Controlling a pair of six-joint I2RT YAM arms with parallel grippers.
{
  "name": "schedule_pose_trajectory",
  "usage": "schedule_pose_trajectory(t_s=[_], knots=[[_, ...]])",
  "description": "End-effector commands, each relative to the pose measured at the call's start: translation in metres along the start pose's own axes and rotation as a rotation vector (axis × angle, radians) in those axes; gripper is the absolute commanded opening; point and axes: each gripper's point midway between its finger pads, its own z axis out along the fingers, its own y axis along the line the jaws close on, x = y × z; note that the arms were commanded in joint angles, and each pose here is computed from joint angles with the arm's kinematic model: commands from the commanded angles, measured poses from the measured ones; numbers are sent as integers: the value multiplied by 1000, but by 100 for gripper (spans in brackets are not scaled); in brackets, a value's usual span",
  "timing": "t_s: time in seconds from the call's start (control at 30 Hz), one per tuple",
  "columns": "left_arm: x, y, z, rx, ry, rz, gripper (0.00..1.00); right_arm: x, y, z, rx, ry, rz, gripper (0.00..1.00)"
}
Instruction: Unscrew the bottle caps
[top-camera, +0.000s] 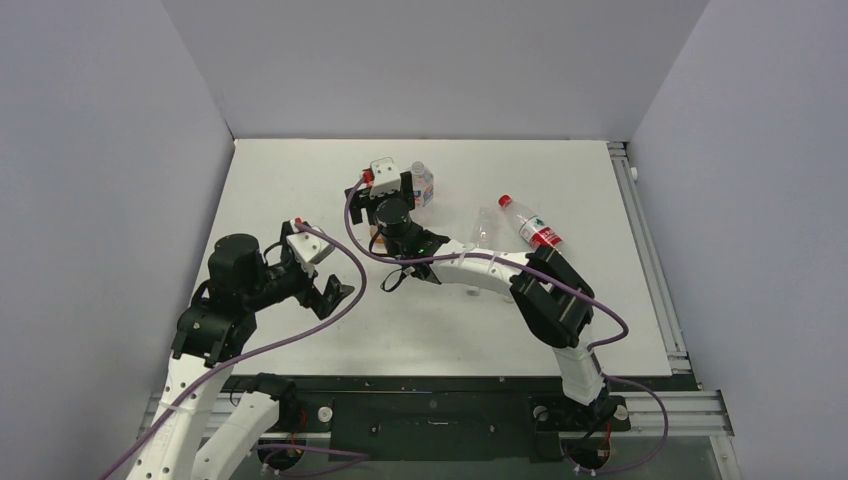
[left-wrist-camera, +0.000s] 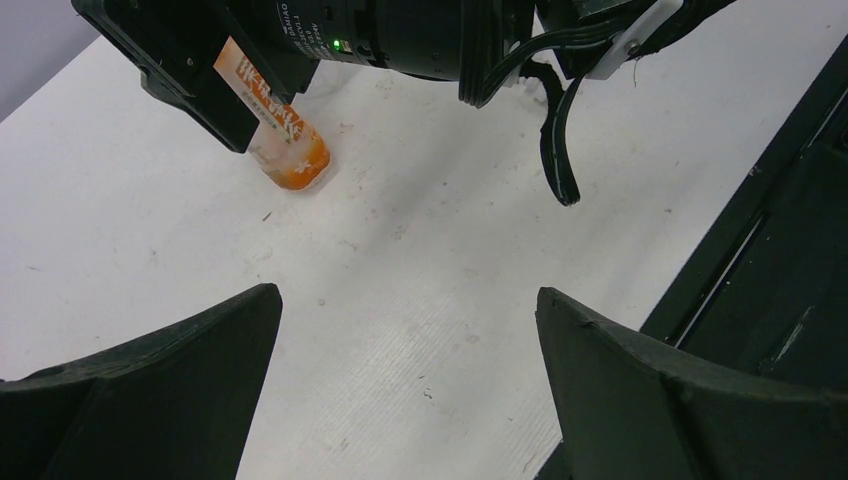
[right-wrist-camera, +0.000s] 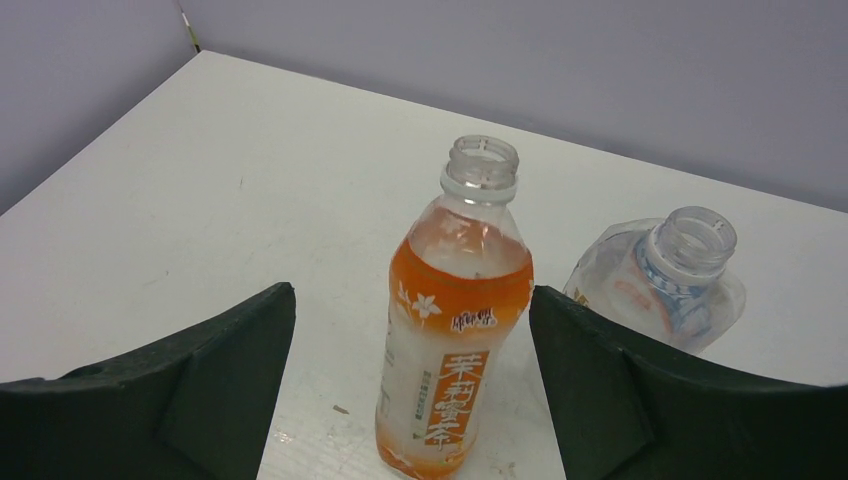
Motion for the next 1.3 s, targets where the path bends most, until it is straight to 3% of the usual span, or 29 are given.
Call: schedule_pose_trajectory(t_s=[0.0, 0.3, 0.5, 0.6, 0.77, 1.07, 1.27], knots=[[-27, 3, -4, -5, -78, 30, 97, -47, -4, -9, -10, -75, 61, 82], [-26, 7, -1, -27, -79, 4, 97, -48, -8, -15, -11, -66, 68, 83], [-8, 69, 29, -274, 18, -186, 97, -82, -24, -51, -32, -97, 164, 83], [-4, 105, 58, -354, 111, -273, 97, -107, -44, -85, -25, -129, 227, 84], [-3, 145, 118, -352, 211, -393, 97, -127, -78, -132, 11, -132, 301, 84], [22, 230, 233, -441, 364, -531, 97, -110, -143, -178, 126, -91, 387, 84], [32, 274, 292, -513, 349, -557, 97, -118, -160, -188, 157, -108, 389, 84]])
